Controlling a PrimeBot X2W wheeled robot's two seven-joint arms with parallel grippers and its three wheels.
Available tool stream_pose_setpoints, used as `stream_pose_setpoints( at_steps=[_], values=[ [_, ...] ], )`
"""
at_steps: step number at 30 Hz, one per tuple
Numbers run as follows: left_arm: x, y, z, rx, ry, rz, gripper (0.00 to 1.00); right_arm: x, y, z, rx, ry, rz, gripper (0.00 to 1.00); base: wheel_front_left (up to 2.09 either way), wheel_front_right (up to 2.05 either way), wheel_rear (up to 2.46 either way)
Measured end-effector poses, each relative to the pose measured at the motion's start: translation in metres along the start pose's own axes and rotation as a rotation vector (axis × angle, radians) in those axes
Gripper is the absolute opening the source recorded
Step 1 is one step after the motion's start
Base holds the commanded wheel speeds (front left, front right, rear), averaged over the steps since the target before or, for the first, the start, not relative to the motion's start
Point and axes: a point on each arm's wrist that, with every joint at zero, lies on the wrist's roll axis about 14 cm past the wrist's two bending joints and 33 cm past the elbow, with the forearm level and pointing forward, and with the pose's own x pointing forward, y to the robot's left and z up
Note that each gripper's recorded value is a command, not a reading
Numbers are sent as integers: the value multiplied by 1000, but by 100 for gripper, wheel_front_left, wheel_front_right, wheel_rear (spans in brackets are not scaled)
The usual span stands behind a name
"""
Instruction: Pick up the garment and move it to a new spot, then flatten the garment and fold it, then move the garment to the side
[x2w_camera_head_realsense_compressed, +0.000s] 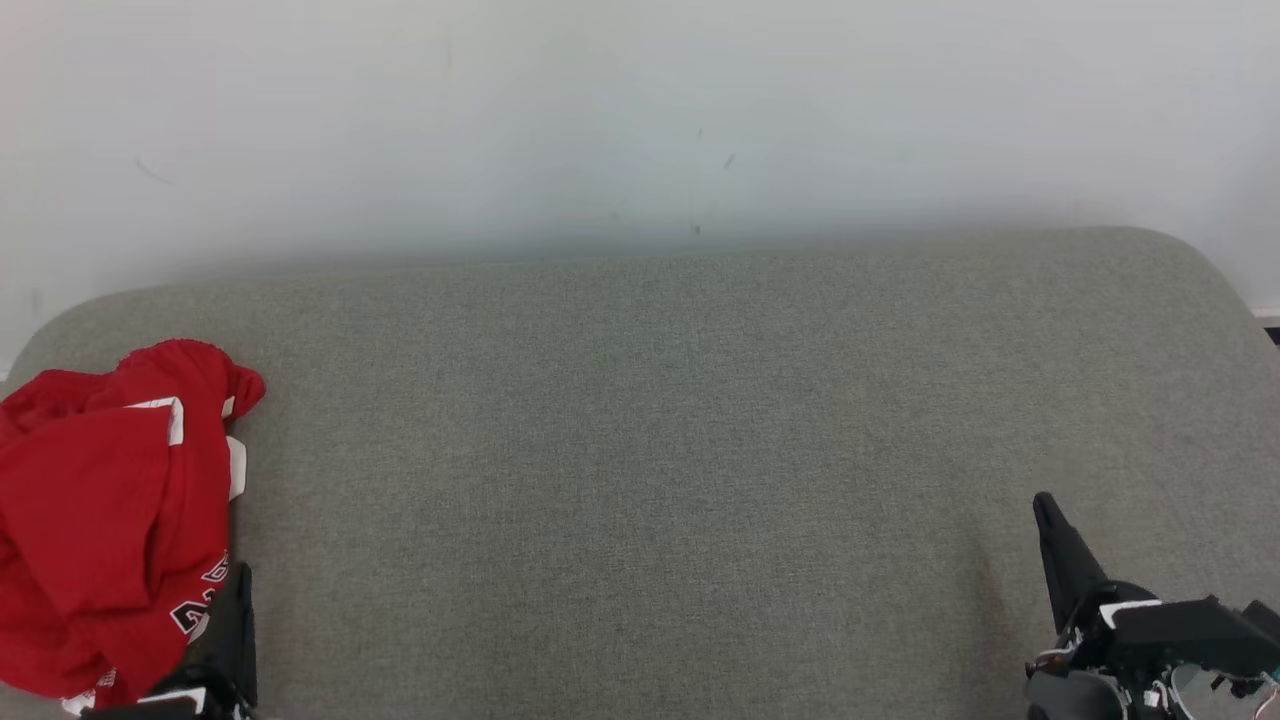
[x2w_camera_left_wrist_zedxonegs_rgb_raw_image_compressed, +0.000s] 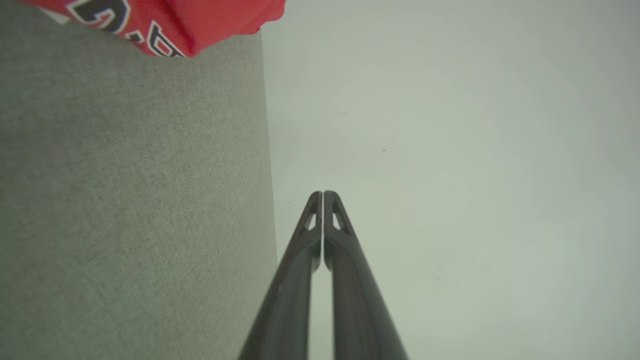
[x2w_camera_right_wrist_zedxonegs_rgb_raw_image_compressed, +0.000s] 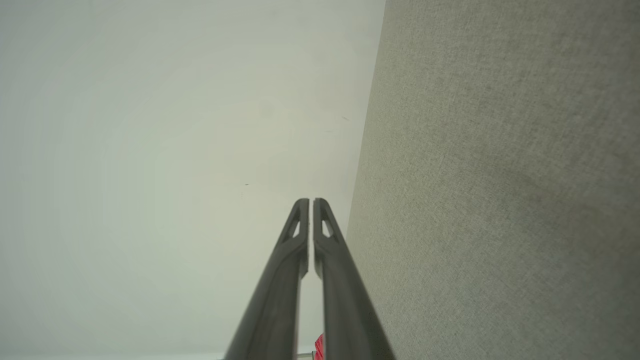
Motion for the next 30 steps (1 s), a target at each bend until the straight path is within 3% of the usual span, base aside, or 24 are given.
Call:
stream_pose_setpoints(
  at_steps=[1,2,3,18,30],
  values=[
    [-2,5,-1,-4,1,15,100,-2,-6,-1,4,0,-17,100,0,0,0],
    [-4,11,-2,-8,2,33,0,-5,-13,-1,8,0,-39,0,0,0,0],
    [-7,18,-3,-12,3,53,100,-8,-21,-2,12,0,-61,100,0,0,0],
    [-9,23,-5,25,-13,68,100,-9,-25,-14,-40,12,-78,100,0,0,0],
    [-10,29,-9,192,0,114,100,0,-21,-28,-222,58,-95,100,0,0,0]
  ],
)
